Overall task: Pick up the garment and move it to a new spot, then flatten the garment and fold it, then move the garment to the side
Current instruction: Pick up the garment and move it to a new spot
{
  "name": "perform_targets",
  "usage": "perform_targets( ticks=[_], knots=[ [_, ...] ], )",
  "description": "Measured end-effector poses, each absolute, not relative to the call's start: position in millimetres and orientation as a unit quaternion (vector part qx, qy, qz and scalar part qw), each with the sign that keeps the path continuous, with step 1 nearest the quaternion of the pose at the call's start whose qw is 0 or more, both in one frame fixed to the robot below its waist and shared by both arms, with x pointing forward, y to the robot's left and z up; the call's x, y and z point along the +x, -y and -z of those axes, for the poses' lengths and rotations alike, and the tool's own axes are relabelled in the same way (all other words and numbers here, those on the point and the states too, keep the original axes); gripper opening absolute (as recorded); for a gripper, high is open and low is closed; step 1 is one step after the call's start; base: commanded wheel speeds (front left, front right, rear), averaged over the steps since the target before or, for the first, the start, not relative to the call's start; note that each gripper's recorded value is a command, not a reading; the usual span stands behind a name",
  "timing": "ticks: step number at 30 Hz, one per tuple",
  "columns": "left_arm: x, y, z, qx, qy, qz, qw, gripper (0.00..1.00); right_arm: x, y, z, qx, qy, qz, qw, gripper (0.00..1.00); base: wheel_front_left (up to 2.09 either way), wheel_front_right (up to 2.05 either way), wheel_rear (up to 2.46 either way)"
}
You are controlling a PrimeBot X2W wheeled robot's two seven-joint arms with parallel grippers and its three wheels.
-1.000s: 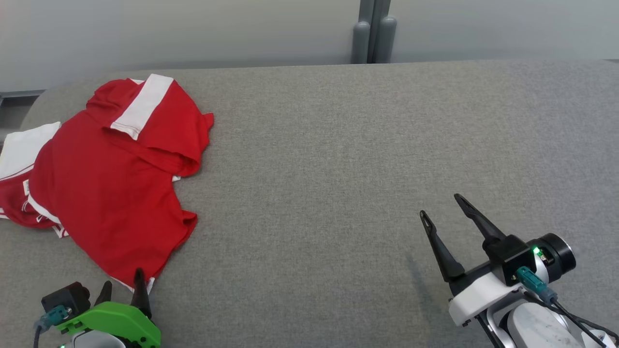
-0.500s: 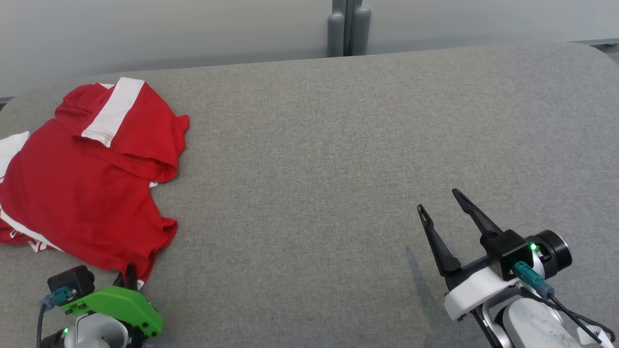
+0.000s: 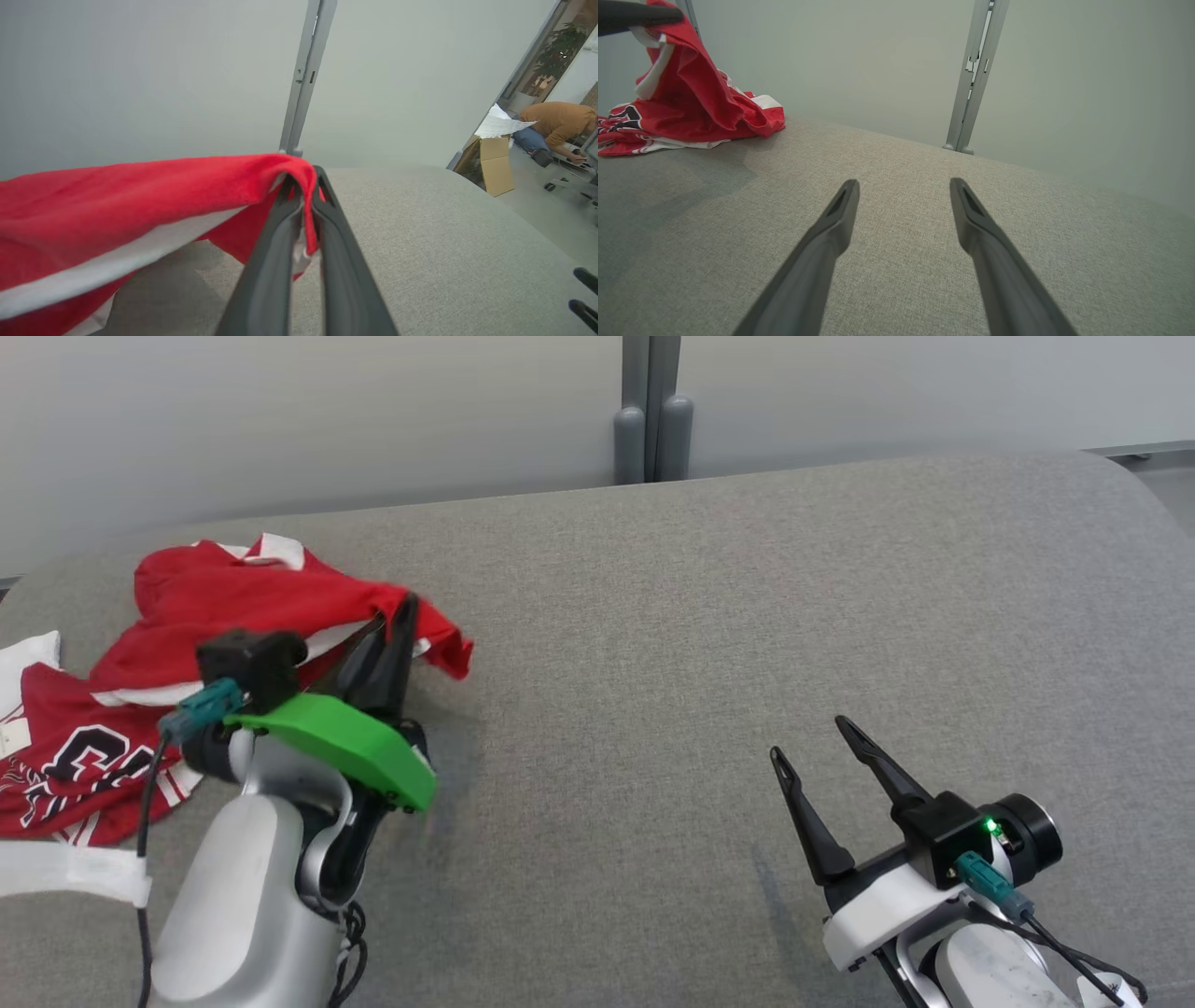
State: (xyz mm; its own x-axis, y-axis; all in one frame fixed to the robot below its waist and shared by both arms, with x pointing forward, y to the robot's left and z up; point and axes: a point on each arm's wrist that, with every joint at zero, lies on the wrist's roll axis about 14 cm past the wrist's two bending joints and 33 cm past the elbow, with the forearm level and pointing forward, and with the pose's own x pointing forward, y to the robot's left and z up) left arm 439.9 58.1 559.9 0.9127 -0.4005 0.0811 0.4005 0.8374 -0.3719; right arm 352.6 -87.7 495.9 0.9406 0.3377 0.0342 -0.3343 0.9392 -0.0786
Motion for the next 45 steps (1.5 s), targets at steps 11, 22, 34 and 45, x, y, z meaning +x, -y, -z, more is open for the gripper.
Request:
perform_targets(
  ticks=[11,22,34,45],
  knots=[
    [395,62,-619,-0.185,0.002,0.414,0.891,0.0,342,100,-505,-0.02,0.034,-0.135,0.99,1.0,0.0,0.0,0.0],
    [350,143,-562,-0.136,-0.144,0.532,0.823,0.0,331,152,-511,-0.024,0.04,-0.037,0.998,1.0,0.0,0.0,0.0],
    [437,164,-565,-0.095,-0.128,0.46,0.873,0.28,320,173,-500,-0.015,0.014,0.013,1.0,1.0,0.0,0.0,0.0],
    [404,193,-474,-0.062,-0.232,0.504,0.83,1.0,319,205,-492,-0.027,-0.007,0.063,0.998,1.0,0.0,0.0,0.0]
  ],
)
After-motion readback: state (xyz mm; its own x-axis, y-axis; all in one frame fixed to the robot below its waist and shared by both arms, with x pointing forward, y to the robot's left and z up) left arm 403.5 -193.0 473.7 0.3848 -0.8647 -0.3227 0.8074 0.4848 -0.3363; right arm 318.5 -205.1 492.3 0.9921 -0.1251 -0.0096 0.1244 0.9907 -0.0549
